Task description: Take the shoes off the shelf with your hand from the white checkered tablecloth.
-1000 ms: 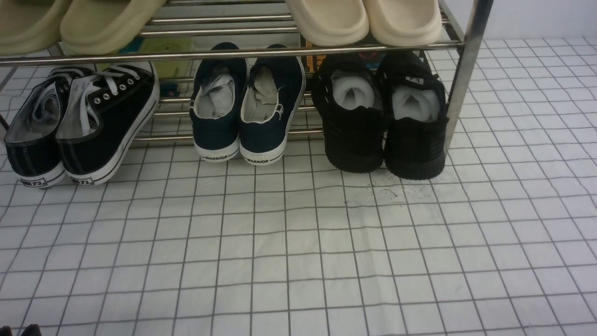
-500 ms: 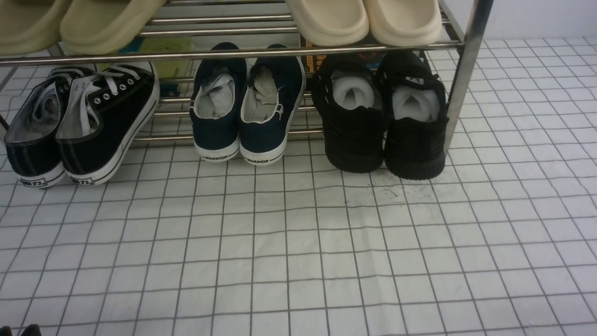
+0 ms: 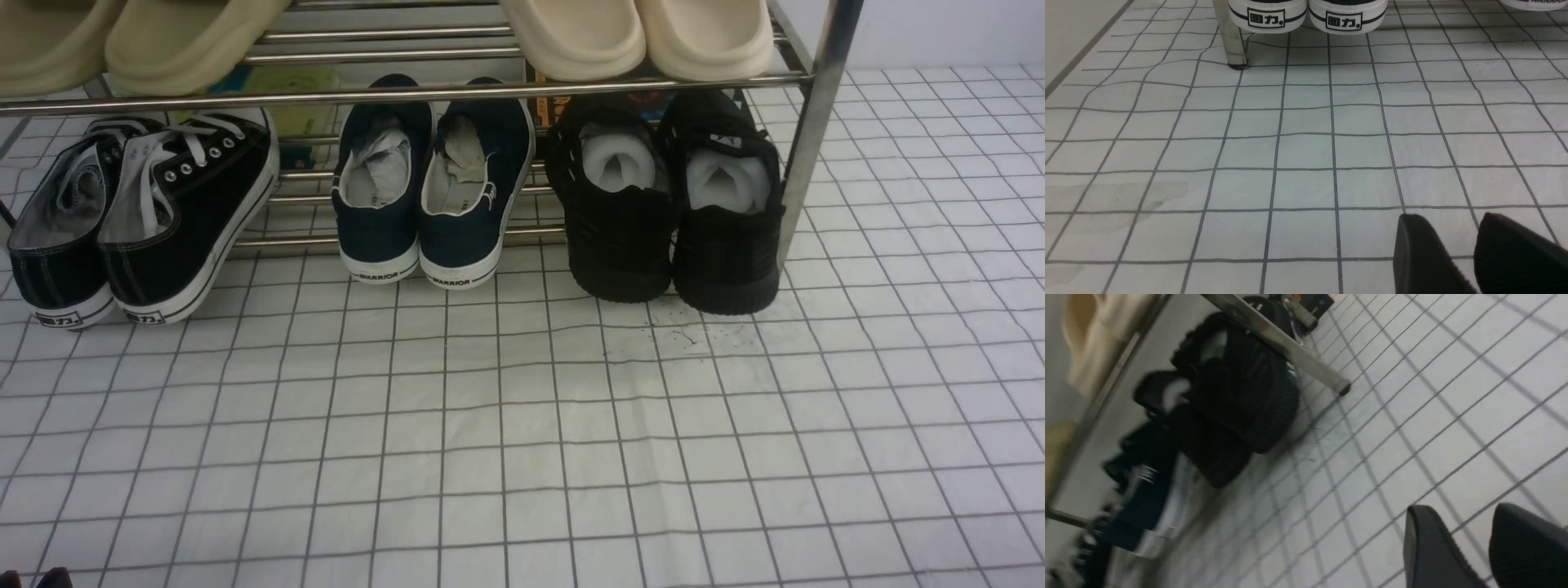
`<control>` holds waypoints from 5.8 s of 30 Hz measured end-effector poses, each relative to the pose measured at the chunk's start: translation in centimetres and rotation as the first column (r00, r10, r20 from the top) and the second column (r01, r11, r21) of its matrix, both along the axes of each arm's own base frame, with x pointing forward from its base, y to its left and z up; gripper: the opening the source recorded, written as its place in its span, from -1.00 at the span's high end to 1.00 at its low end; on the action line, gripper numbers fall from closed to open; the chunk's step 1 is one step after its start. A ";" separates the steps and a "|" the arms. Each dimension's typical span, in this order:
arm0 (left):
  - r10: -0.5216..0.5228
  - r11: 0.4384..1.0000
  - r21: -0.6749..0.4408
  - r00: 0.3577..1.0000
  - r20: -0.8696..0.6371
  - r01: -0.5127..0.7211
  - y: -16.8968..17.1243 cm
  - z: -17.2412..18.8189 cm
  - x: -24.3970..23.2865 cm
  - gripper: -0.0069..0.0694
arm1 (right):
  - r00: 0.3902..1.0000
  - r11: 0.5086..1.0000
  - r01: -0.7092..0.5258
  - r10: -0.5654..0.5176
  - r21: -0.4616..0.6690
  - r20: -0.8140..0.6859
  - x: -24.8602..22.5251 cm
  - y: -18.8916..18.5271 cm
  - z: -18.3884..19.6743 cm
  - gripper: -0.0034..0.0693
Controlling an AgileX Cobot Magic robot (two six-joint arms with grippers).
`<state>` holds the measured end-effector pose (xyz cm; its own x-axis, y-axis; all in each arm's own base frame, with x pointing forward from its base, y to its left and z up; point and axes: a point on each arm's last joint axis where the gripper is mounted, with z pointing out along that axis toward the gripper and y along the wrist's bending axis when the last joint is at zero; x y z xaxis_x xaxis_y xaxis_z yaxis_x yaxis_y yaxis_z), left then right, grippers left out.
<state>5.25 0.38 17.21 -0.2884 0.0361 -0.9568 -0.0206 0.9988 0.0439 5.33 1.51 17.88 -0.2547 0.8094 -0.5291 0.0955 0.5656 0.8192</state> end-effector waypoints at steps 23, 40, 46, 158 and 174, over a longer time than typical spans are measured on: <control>0.000 1.000 0.000 1.000 0.000 0.000 0.0 0.0 0.0 0.19 | 0.970 0.828 -0.231 0.238 -0.511 -0.052 3.5 0.7 12.8 0.91; 0.000 1.000 0.000 1.000 0.000 0.000 0.0 0.0 0.0 0.19 | 0.232 0.180 -0.972 0.796 -0.147 -0.559 24.0 15.8 13.1 0.91; 0.000 1.000 0.000 1.000 0.000 0.000 0.0 0.0 0.0 0.19 | 0.333 0.132 -0.935 0.640 -0.329 -0.692 28.5 22.0 14.8 0.90; 0.000 1.000 0.000 1.000 -0.001 0.000 0.0 0.0 0.0 0.19 | 0.501 0.117 -0.863 0.324 -0.492 -0.802 25.3 25.8 13.7 0.85; 0.000 1.000 0.000 1.000 -0.001 0.000 0.0 0.0 0.0 0.19 | 0.575 0.350 -0.800 0.211 -0.488 -0.791 31.9 16.6 14.8 0.60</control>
<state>5.25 0.38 17.21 -0.2892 0.0364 -0.9566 -0.0206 0.9988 0.0443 37.24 18.06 32.66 -0.8854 -0.2538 -0.3894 -0.2551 0.9657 -0.0492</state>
